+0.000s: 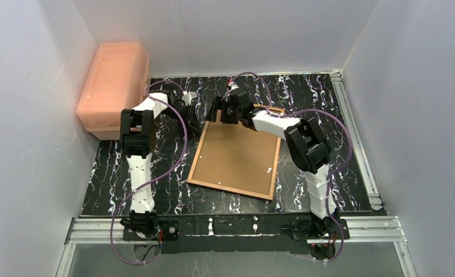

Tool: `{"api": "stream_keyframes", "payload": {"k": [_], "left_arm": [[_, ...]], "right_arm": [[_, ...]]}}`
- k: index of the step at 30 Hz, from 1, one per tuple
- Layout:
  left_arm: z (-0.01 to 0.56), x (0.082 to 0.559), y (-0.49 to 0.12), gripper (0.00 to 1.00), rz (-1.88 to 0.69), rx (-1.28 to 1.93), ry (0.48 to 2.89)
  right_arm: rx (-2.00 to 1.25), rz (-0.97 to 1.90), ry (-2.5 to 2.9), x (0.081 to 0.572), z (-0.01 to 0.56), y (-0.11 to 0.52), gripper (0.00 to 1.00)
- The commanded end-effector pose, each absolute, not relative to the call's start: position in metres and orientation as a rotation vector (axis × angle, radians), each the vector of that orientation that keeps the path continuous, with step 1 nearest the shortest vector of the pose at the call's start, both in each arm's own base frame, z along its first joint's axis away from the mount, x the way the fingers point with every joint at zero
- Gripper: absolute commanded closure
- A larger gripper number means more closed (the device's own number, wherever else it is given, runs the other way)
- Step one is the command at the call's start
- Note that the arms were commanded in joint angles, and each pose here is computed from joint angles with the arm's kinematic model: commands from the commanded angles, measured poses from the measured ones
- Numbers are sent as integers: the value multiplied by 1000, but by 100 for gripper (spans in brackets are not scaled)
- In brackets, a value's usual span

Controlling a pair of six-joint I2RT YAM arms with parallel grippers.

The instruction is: Put the photo into the frame

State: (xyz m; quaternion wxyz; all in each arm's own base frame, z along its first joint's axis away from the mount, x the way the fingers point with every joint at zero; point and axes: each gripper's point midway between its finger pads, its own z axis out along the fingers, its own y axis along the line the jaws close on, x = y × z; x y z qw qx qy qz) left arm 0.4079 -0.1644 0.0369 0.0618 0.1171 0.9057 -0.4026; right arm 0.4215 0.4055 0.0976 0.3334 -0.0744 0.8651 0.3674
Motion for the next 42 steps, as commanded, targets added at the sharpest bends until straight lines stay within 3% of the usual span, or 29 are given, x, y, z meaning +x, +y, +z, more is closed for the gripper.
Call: {"api": "stream_keyframes", "payload": {"k": [1,10,25,35,42], "left_arm": [[51,416,-179,87,-1285,328,2692],[38,382,-188,91,-1361,322,2729],[41,285,-201,95,-1462,423,2802],[68,337,-207,88,-1461,276,2686],[43,353,-217,83,-1455,241,2734]], "right_arm": [[-152,1021,2210,442,106,415,6],[-128,1060,2248,438,87,419,7],[-148,1136,2302,376,95,391,8],[-158,1202,2295,371,98,408,8],[-155,1202,2303,378,88,421,9]]}}
